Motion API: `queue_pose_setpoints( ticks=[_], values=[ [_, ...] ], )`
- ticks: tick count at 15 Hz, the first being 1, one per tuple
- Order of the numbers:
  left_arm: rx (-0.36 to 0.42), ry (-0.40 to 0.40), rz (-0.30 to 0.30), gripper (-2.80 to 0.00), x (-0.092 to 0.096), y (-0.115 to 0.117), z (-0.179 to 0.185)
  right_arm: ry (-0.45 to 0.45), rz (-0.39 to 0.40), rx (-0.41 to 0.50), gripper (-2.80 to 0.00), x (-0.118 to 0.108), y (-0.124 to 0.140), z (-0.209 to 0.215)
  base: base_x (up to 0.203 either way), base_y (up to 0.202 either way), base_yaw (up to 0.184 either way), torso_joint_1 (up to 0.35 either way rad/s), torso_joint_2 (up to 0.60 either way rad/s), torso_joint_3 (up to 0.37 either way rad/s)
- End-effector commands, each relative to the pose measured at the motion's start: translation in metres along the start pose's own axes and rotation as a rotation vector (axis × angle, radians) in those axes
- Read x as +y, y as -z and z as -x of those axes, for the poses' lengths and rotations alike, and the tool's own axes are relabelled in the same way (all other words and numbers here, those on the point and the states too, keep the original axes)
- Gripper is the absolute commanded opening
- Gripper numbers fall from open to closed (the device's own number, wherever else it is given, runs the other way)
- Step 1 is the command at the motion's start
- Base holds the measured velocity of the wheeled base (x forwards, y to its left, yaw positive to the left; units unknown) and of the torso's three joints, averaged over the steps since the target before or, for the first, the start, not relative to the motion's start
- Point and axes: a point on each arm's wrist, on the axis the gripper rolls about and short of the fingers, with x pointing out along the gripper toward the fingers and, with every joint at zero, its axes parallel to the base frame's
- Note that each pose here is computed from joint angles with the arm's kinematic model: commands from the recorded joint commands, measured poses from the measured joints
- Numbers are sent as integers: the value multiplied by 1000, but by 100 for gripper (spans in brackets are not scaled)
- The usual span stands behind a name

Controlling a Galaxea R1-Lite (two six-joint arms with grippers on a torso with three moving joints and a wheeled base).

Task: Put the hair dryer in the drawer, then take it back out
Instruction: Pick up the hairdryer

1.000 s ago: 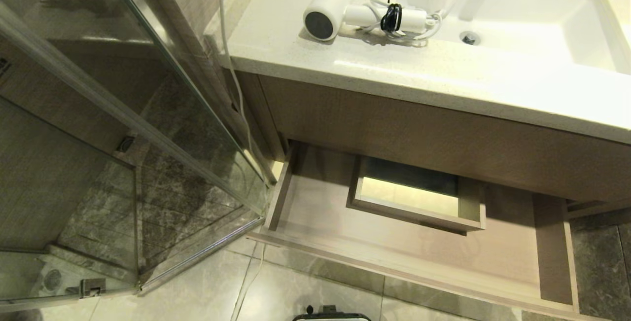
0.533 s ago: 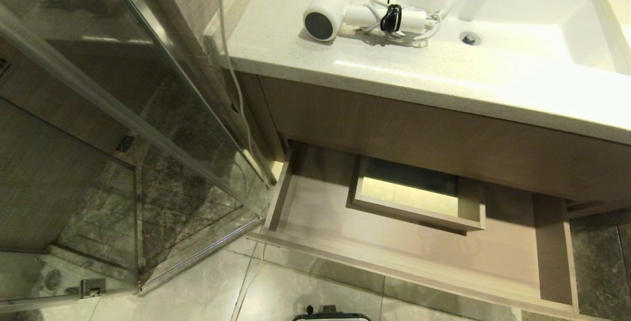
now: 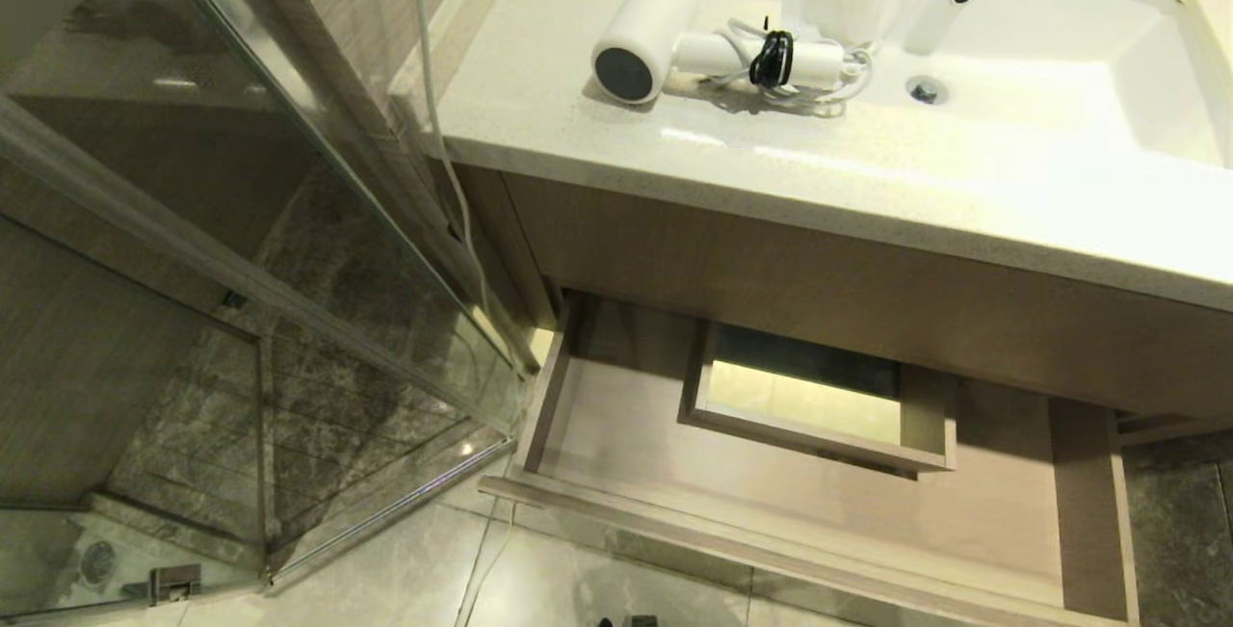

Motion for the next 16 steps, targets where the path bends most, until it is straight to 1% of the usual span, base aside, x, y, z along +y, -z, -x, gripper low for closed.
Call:
queue_pose_setpoints(
  ticks=[1, 9, 14, 16],
  values=[
    [1, -1, 0, -280, 0, 0, 0, 0, 1, 1, -280, 0, 0, 0, 0, 0, 0, 292, -68, 210],
    [1, -1, 0, -280, 0, 0, 0, 0, 1, 1, -280, 0, 0, 0, 0, 0, 0, 323, -132, 187],
    [1, -1, 0, -280, 0, 0, 0, 2, 1, 1, -280, 0, 0, 0, 0, 0, 0, 362, -231, 128],
    [1, -1, 0, -280, 0, 0, 0, 2, 0, 1, -280, 0, 0, 0, 0, 0, 0, 266, -185, 71]
  ],
)
